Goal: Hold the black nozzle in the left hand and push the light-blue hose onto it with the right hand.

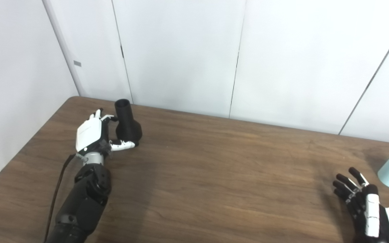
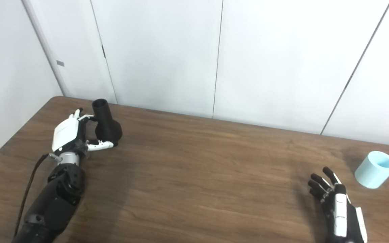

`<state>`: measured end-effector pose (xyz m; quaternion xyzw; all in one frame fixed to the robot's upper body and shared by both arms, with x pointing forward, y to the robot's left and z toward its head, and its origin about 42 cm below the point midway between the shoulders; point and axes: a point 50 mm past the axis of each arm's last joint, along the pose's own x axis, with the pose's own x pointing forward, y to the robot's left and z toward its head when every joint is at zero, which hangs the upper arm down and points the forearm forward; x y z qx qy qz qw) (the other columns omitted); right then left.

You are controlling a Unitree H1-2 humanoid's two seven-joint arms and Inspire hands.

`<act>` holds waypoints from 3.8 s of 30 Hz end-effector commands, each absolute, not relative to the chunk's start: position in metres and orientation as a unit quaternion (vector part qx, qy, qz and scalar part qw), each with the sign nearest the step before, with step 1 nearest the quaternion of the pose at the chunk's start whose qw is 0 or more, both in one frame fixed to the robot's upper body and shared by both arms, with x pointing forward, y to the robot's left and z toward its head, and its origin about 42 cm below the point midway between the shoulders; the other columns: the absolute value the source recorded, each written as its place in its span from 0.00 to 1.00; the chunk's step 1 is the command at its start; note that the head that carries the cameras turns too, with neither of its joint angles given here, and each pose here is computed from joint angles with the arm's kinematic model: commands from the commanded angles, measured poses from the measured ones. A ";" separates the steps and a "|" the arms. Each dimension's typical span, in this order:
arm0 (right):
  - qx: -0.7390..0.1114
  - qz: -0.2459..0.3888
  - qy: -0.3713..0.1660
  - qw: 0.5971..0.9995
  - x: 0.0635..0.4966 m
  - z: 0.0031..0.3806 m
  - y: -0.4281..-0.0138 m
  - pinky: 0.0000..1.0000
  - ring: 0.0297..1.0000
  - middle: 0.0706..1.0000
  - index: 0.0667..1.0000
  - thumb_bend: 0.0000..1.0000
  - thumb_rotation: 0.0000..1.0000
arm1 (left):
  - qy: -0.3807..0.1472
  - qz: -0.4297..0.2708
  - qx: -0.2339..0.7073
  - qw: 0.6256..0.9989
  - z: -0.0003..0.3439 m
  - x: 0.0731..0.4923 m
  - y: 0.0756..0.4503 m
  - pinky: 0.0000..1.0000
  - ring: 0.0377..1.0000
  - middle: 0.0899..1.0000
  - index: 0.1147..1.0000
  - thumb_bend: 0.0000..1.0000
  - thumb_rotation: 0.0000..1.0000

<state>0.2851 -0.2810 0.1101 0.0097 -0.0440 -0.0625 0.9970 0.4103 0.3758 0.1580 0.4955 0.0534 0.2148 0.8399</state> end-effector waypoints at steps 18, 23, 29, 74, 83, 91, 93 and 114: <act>0.006 -0.058 -0.001 0.998 0.265 0.088 -0.284 0.77 0.71 0.71 0.84 0.41 1.00 | 0.067 0.214 0.505 0.833 0.187 0.450 0.359 1.00 1.00 0.98 0.70 1.00 0.30; 0.003 -0.059 -0.002 0.998 0.265 0.087 -0.285 0.76 0.70 0.70 0.83 0.42 1.00 | 0.069 0.207 0.512 0.831 0.184 0.451 0.360 1.00 1.00 0.96 0.65 1.00 0.27; 0.005 -0.061 -0.002 0.998 0.265 0.088 -0.284 0.76 0.69 0.69 0.83 0.42 1.00 | 0.062 0.209 0.535 0.816 0.182 0.449 0.361 1.00 1.00 0.89 0.56 0.99 0.21; -0.013 -0.056 0.001 0.998 0.268 0.086 -0.282 0.72 0.68 0.69 0.82 0.42 1.00 | -0.012 0.162 0.555 0.816 0.156 0.412 0.316 1.00 0.88 0.74 0.42 0.52 0.05; -0.017 -0.051 0.007 0.999 0.266 0.088 -0.276 0.70 0.66 0.69 0.83 0.41 1.00 | -0.051 0.130 0.549 0.824 0.148 0.395 0.285 1.00 0.87 0.75 0.41 0.52 0.05; -0.006 -0.047 0.011 0.999 0.263 0.089 -0.270 0.70 0.69 0.69 0.84 0.46 1.00 | -0.085 0.087 0.529 0.840 0.149 0.371 0.249 1.00 0.87 0.75 0.42 0.52 0.05; -0.006 -0.046 0.008 0.999 0.263 0.089 -0.269 0.71 0.69 0.69 0.84 0.46 1.00 | -0.088 0.073 0.525 0.843 0.150 0.363 0.239 1.00 0.87 0.76 0.42 0.52 0.05; -0.005 -0.042 -0.009 0.999 0.256 0.103 -0.244 0.70 0.68 0.68 0.83 0.45 1.00 | -0.113 -0.034 0.527 0.841 0.142 0.311 0.186 1.00 0.85 0.75 0.42 0.52 0.05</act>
